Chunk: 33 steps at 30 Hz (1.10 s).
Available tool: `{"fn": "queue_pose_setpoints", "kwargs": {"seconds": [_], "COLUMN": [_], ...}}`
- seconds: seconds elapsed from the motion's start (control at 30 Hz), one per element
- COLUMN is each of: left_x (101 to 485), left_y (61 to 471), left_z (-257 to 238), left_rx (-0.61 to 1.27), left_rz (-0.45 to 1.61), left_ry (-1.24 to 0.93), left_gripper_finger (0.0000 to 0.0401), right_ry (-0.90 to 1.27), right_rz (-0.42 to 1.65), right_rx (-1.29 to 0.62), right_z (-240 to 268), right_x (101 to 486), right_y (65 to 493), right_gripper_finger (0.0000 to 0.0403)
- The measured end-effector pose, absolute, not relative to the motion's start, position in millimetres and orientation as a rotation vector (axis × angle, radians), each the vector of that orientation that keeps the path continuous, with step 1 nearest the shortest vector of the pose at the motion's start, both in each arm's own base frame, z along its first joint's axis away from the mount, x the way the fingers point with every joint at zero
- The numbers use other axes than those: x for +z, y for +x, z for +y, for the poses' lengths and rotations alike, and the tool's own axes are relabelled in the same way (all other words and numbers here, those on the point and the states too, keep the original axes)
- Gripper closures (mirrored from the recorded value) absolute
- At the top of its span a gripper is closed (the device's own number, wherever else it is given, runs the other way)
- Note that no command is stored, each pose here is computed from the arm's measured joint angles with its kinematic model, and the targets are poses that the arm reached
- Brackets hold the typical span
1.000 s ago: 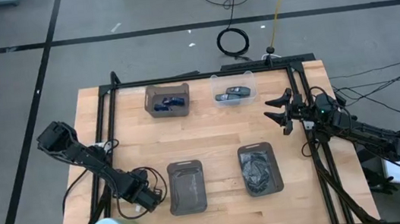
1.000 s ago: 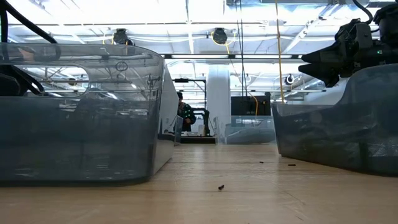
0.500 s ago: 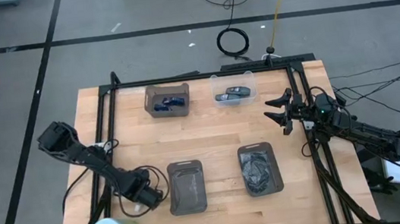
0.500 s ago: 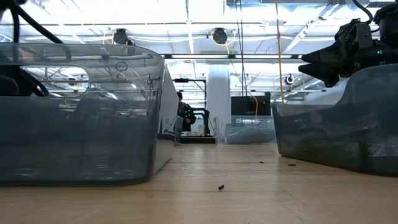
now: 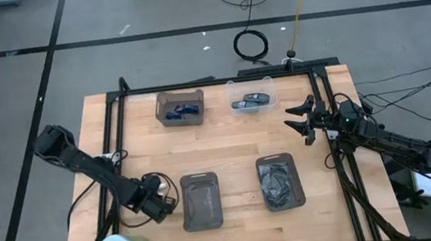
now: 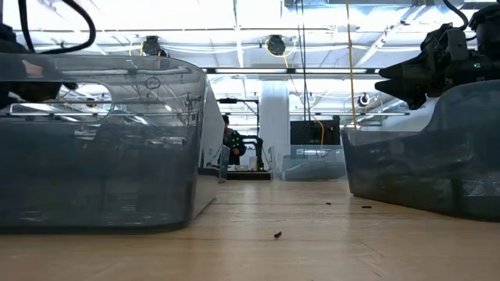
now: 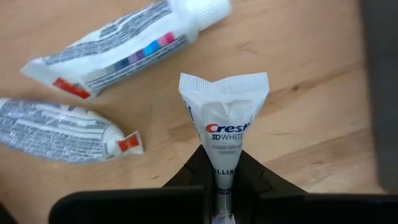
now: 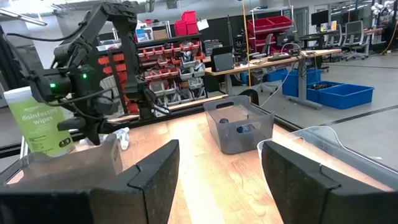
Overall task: Pick & Place Travel size toiletries
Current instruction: Put the bottom white toothpaste into the bottom left black bin
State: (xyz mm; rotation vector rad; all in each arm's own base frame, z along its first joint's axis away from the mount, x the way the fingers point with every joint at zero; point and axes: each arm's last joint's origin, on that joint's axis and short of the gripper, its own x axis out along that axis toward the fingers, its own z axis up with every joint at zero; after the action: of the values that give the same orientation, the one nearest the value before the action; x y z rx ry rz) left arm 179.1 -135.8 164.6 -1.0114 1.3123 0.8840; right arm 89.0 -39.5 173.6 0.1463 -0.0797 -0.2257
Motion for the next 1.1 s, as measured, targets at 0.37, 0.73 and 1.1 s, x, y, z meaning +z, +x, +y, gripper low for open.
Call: {"fn": "queue_pose_setpoints", "kwargs": {"seconds": [0.37, 0.73, 1.1], "left_x": [184.6, 205.8, 228.1], "left_y": [171.3, 173.2, 185.6], "left_z": [-128.0, -120.5, -122.8], "left_rx": [0.82, 0.683, 0.472], "left_rz": [1.233, 0.96, 0.688], "left_ry": [-0.991, -0.901, -0.763], "left_gripper_finger": [0.038, 0.038, 0.038], "right_ry": [0.146, 0.146, 0.146], "right_rz": [-0.079, -0.08, -0.079], "right_rx": [-0.226, -0.226, -0.226], "right_z": [-39.6, -39.6, -39.6], "right_x": [173.6, 173.6, 173.6], "right_y": [89.0, 89.0, 89.0], "right_gripper_finger": [0.0187, 0.0186, 0.0187]}}
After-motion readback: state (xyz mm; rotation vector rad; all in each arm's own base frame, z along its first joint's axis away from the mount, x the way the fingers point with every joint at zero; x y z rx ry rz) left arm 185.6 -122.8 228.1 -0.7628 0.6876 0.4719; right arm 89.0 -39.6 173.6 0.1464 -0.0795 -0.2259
